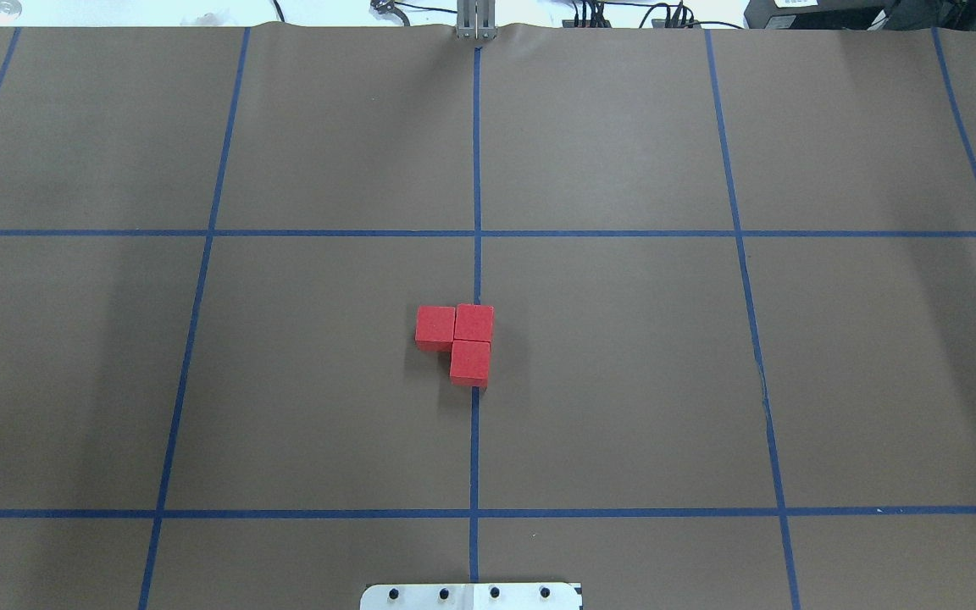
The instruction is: Form red blocks into L shape at center
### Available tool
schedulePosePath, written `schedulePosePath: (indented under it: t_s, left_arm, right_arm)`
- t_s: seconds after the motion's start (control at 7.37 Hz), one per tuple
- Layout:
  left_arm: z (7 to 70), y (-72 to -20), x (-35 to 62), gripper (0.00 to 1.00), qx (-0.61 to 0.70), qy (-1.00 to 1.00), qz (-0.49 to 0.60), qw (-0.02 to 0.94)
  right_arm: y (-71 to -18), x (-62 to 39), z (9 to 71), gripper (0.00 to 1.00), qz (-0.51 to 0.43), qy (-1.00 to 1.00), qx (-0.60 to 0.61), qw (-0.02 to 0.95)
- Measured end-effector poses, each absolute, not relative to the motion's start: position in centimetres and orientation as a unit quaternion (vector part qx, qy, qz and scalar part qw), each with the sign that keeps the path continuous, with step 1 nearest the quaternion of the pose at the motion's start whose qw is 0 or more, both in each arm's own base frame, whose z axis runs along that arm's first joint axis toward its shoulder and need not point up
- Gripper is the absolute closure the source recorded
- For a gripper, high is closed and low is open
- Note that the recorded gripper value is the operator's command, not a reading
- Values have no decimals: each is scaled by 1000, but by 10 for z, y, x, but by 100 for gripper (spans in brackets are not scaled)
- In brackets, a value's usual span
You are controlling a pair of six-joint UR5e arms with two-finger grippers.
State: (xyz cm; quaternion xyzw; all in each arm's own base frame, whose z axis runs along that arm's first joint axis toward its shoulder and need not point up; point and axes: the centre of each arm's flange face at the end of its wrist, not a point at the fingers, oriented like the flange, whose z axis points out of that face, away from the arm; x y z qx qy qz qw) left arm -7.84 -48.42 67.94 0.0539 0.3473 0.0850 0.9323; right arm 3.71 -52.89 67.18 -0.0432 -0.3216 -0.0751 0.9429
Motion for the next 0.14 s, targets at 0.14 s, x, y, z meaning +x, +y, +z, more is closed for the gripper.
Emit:
schedulePosePath:
  t_s: [0.14]
  left_arm:
    - [679, -484, -78, 0, 54, 347, 85, 932]
  right_arm:
    - [-529, 37, 672, 1, -75, -321, -43, 943]
